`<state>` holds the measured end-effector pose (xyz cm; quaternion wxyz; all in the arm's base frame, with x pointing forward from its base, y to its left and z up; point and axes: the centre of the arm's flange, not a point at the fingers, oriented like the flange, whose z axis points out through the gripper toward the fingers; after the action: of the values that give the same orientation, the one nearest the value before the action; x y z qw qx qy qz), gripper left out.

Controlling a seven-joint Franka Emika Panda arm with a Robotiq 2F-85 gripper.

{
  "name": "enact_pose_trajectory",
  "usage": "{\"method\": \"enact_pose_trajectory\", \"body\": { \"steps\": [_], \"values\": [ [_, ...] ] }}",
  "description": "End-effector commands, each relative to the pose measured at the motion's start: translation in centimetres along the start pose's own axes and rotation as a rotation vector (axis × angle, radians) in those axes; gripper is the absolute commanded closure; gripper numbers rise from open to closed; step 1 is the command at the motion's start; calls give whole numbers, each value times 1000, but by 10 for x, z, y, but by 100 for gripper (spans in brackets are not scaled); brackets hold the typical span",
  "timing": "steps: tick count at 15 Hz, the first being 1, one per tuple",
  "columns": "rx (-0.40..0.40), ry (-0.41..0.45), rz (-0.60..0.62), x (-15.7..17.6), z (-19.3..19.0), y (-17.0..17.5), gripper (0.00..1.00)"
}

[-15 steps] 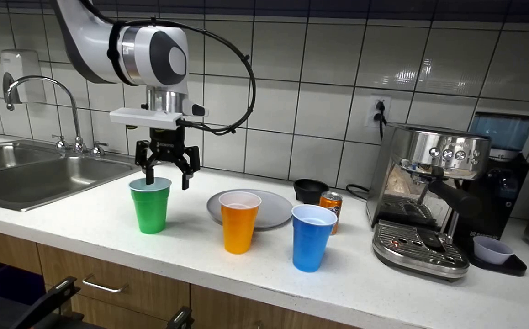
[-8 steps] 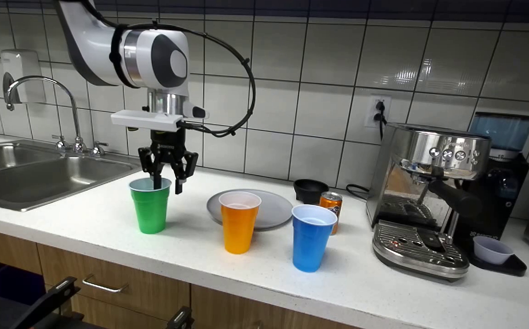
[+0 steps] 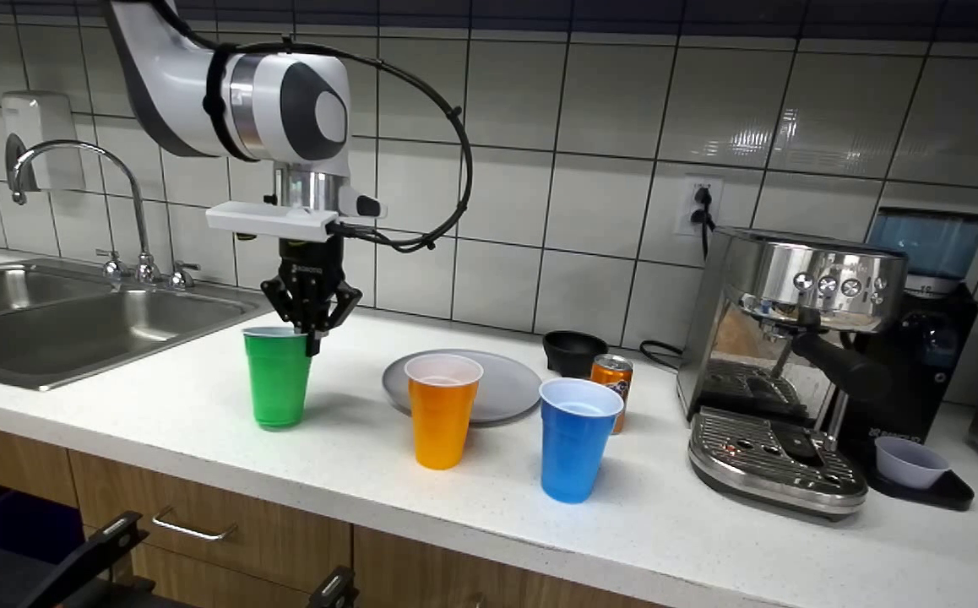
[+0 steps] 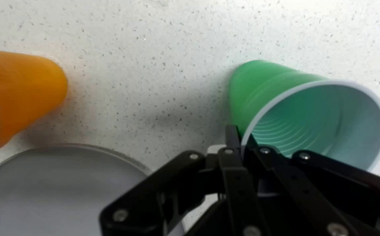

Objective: Put the cups on the grey plate.

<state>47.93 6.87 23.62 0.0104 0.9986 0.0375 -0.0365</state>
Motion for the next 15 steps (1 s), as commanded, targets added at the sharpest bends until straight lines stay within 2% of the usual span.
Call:
{"method": "enact_pose_trajectory", "body": {
  "steps": [1,8,15],
  "values": [
    [5,-14,27,0,-10,-1,99],
    [56,28,88,-4,-47,7,99],
    [62,152,234,20,-71,34,99]
  ]
}}
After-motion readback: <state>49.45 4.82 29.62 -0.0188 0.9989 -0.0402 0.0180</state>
